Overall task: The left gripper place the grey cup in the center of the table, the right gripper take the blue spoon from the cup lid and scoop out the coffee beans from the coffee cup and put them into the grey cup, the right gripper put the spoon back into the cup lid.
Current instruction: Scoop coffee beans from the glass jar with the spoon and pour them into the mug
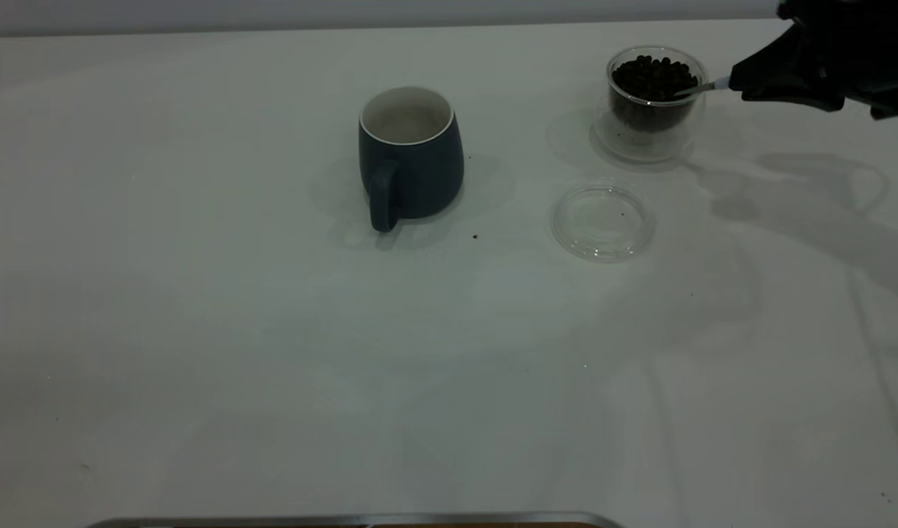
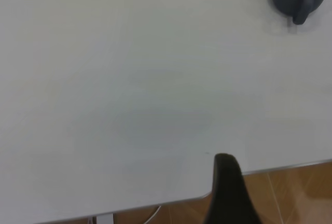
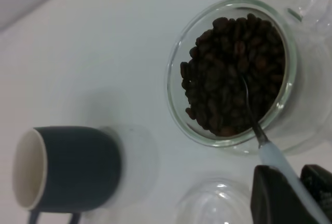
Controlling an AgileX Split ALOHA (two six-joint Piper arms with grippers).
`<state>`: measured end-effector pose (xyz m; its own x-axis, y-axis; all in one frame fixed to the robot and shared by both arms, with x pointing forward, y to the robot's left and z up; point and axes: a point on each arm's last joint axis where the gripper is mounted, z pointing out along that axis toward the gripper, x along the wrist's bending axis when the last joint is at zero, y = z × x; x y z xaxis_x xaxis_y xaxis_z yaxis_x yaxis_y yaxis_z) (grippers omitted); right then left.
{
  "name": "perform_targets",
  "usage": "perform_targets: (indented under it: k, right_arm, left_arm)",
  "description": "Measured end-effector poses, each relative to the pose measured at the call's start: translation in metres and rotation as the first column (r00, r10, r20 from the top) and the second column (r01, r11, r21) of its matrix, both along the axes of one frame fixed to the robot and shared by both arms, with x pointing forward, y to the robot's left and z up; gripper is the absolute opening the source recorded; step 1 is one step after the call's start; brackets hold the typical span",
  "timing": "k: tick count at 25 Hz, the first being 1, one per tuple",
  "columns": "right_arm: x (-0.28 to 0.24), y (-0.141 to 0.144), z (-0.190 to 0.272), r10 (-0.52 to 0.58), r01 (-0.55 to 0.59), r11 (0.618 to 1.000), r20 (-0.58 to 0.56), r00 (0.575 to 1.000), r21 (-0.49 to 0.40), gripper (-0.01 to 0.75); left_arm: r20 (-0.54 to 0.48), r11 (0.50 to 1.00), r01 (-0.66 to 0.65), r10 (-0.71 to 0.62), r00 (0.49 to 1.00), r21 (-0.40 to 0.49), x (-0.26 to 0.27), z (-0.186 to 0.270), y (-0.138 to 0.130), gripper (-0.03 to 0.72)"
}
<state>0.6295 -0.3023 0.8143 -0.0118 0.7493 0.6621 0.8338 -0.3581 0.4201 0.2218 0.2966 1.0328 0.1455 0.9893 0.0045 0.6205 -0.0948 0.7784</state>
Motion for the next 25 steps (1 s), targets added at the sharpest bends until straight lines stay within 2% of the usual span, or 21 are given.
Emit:
perform_targets:
  k: [5, 10, 16, 25]
  right_arm:
    - [0.003, -0.008, -0.011, -0.016, 0.018, 0.992, -0.014, 1.000, 0.125, 0.103]
    - [0.002, -0.013, -0.014, -0.017, 0.018, 0.980, -0.010, 1.000, 0.196, 0.103]
    - [0.001, -0.020, -0.011, -0.028, 0.027, 0.970, 0.001, 1.000, 0.242, 0.103]
    - [0.001, -0.026, -0.010, -0.043, 0.041, 0.966, 0.001, 0.999, 0.257, 0.103]
  left_arm:
    - [0.000, 1.000, 0.000, 0.000, 1.000, 0.000, 0.000, 0.000, 0.000, 0.555]
    - [0.000, 1.000, 0.000, 0.000, 1.000, 0.000, 0.000, 0.000, 0.000, 0.555]
    - [0.000, 1.000, 0.000, 0.000, 1.000, 0.000, 0.000, 0.000, 0.000, 0.555]
    - [0.000, 1.000, -0.001, 0.001, 1.000, -0.001, 0.000, 0.000, 0.000, 0.555]
